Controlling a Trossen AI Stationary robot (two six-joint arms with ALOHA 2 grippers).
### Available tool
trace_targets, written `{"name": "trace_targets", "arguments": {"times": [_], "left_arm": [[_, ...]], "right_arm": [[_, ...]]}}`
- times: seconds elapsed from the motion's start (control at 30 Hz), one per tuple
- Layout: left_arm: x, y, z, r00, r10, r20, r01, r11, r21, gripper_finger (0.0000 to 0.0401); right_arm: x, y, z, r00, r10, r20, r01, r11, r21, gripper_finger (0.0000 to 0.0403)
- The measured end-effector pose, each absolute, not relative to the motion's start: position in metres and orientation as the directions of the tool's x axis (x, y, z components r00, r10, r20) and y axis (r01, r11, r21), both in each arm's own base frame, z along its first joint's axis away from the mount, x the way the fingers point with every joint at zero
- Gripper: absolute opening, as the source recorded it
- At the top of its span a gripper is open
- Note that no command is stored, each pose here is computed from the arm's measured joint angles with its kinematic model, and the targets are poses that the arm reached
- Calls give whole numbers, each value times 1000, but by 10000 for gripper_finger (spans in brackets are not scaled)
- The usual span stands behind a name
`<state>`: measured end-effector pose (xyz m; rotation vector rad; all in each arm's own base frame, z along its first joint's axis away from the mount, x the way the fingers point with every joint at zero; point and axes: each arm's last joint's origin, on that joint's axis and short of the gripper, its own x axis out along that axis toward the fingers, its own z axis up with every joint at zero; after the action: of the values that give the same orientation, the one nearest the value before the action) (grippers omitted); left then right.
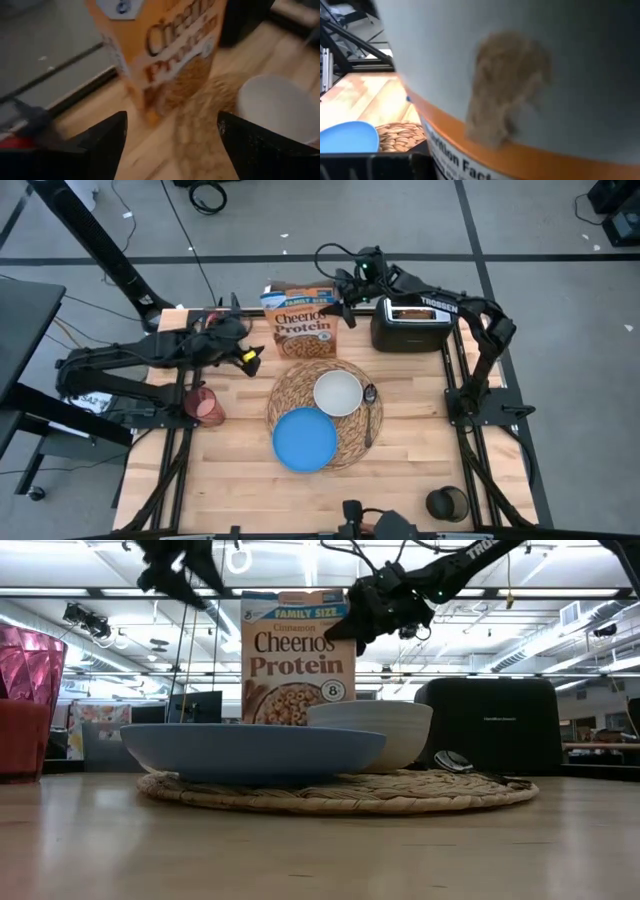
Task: Arrange a breakfast setting
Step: Pour the cereal into the white bowl
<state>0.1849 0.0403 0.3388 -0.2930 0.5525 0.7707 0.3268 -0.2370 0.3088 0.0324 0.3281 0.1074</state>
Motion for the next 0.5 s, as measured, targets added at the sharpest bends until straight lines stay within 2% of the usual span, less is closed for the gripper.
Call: {"name": "trace_targets", "arguments": {"times": [0.27, 0.5], "left_arm": [[171, 59, 347, 564, 625, -540, -660, 734, 161, 319], [182, 65, 366, 785, 482, -389, -467, 873, 140, 319]], "right_arm": [[319, -218, 339, 959, 125, -254, -134, 991, -17, 161], [294, -188, 390, 975, 167, -148, -179, 981, -78, 143]]}}
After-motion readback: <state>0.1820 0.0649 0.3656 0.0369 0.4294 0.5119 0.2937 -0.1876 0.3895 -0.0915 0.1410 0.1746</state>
